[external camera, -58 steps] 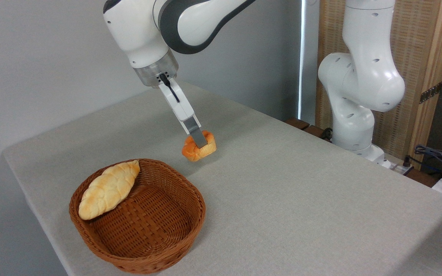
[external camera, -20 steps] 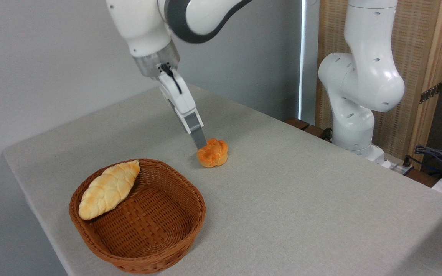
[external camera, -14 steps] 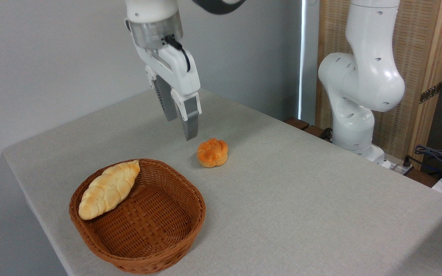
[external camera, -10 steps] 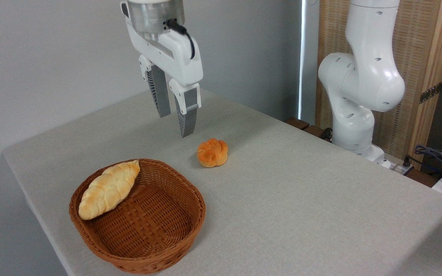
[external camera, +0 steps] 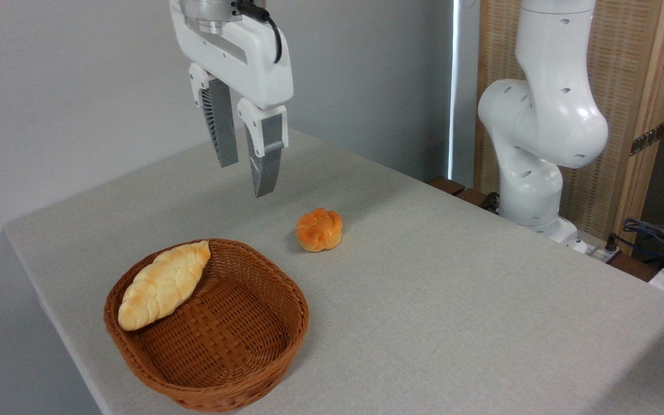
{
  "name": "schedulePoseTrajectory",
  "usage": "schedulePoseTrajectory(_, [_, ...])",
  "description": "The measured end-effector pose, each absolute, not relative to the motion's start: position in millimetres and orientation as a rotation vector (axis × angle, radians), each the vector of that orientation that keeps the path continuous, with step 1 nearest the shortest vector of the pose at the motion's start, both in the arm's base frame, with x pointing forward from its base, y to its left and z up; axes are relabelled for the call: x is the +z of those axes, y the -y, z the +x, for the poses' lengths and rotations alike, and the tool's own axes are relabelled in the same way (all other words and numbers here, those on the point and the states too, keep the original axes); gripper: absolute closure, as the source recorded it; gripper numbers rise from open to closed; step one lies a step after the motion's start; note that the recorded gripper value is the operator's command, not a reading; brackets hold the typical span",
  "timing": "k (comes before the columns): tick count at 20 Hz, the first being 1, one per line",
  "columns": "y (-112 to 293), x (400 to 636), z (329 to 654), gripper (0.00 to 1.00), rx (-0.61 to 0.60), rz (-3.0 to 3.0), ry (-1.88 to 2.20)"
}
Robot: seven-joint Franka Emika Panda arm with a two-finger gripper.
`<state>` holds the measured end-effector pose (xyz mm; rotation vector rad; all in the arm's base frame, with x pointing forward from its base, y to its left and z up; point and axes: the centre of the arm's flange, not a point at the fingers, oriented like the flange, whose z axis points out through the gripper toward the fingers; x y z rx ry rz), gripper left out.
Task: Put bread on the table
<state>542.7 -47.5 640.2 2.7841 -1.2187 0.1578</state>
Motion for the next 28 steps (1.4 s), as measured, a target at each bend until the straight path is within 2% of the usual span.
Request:
schedulePoseTrajectory(5, [50,637,559,0.00,0.155,2.793,1.219])
schedulePoseTrajectory(16, [48,625,565,0.00,0.120,2.817,1.152])
schedulePoseTrajectory(28, [22,619,569,0.00,0.106,2.842,1.082])
